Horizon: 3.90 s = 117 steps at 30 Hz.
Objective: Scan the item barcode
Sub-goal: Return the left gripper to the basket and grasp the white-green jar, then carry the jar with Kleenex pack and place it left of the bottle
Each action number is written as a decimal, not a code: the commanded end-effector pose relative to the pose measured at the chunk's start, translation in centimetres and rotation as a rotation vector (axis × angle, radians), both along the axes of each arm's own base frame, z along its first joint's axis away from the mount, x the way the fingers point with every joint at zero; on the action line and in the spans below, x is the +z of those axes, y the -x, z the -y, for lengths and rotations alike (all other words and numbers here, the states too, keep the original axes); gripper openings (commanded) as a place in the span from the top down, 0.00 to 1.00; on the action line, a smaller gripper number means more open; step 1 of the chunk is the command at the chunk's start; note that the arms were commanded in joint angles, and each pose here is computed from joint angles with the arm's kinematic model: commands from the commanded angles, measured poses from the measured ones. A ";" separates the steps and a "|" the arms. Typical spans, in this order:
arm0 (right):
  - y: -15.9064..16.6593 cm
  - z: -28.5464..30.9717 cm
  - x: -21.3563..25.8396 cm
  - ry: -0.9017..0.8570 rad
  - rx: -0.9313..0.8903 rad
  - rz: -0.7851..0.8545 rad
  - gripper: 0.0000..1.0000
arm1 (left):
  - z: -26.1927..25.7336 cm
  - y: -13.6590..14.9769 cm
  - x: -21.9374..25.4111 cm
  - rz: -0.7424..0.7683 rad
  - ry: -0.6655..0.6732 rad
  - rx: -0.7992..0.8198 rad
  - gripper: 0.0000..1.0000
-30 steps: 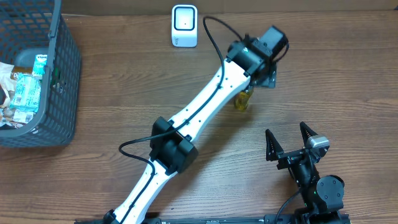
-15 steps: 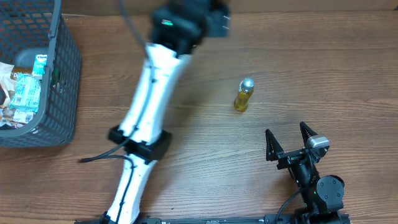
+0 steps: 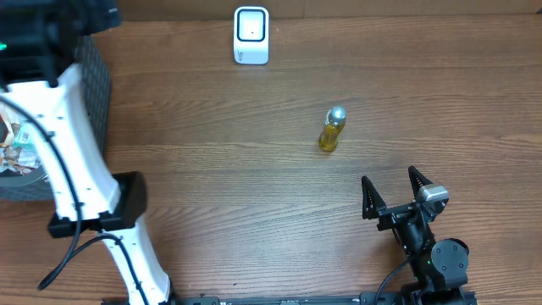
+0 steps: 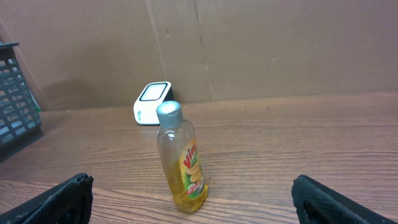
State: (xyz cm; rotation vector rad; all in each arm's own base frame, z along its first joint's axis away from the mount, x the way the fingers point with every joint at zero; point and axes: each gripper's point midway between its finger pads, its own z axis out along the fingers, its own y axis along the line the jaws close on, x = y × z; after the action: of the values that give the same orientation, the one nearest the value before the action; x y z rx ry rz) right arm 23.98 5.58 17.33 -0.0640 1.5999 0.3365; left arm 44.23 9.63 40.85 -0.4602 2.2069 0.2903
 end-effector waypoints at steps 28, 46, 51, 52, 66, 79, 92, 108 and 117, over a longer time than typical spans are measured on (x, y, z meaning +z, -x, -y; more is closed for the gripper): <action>0.0 0.0 -0.3 0.004 -0.005 0.001 0.00 | -16.2 -1.0 -21.6 -0.326 0.246 -0.237 0.00; 0.0 0.0 -0.3 0.003 -0.005 0.001 0.00 | -14.9 -3.1 -28.8 -0.276 0.289 -0.331 0.01; 0.0 0.0 -0.3 0.003 -0.005 0.001 0.00 | -14.3 -3.4 -29.5 -0.278 0.276 -0.356 0.00; 0.0 0.0 -0.3 0.003 -0.005 0.001 0.00 | -14.1 -3.6 -29.6 -0.279 0.273 -0.361 0.00; 0.0 0.0 -0.3 0.003 -0.005 0.001 0.00 | -14.2 -3.3 -32.1 -0.362 0.196 -0.311 0.20; 0.0 0.0 -0.3 0.004 -0.005 0.001 0.00 | -15.5 -4.2 -23.8 -0.205 0.149 -0.187 0.41; 0.0 0.0 -0.3 0.003 -0.005 0.001 0.00 | -9.2 1.5 2.1 0.297 -0.072 -0.136 0.49; 0.0 0.0 -0.3 0.004 -0.005 0.001 0.00 | 11.9 6.2 -7.7 -0.183 0.267 -0.457 0.55; 0.0 0.0 -0.3 0.003 -0.005 0.001 0.00 | 21.1 7.9 -17.5 -0.544 0.225 -0.527 0.53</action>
State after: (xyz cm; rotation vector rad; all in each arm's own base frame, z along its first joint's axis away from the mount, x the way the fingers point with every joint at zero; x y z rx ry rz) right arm 23.98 5.58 17.32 -0.0640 1.6003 0.3365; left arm 36.61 -9.44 26.42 0.1296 2.7207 -0.2237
